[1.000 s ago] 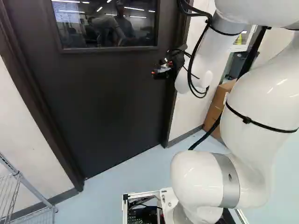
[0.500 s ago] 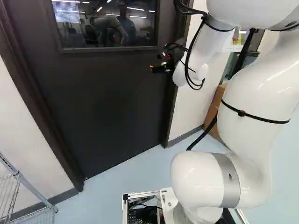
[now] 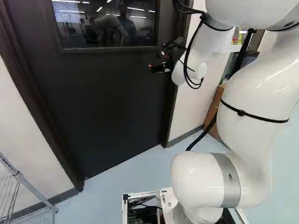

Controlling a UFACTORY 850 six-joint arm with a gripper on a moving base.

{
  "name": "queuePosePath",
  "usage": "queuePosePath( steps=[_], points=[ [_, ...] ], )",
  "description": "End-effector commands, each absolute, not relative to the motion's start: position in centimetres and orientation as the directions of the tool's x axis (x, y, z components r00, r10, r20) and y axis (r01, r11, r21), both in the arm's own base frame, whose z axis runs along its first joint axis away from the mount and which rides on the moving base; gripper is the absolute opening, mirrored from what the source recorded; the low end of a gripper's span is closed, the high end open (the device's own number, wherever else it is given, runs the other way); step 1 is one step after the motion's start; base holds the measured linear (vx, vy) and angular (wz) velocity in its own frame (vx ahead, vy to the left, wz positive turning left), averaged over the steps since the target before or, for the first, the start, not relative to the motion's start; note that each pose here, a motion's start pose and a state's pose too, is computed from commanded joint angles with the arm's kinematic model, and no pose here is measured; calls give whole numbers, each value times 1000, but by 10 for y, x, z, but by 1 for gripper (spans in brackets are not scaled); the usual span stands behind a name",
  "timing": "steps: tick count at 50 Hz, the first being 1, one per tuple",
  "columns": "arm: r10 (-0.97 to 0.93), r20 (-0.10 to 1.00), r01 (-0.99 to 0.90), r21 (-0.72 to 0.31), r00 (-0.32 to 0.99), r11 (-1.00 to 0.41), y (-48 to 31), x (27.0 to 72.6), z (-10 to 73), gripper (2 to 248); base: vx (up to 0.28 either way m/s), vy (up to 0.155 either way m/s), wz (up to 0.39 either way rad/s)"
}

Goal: Open the door and move inside

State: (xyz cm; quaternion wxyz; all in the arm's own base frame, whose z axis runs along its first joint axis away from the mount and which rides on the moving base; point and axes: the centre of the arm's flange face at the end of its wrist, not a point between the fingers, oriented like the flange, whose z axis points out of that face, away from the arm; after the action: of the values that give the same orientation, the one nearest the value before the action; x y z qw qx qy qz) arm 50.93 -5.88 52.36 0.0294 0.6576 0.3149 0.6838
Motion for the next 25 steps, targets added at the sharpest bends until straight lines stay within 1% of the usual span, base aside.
queuePosePath(
  steps=[25],
  points=[
    [443,892,409,440,-94,-799,-54,523,495,247,0,0,0]
  ],
)
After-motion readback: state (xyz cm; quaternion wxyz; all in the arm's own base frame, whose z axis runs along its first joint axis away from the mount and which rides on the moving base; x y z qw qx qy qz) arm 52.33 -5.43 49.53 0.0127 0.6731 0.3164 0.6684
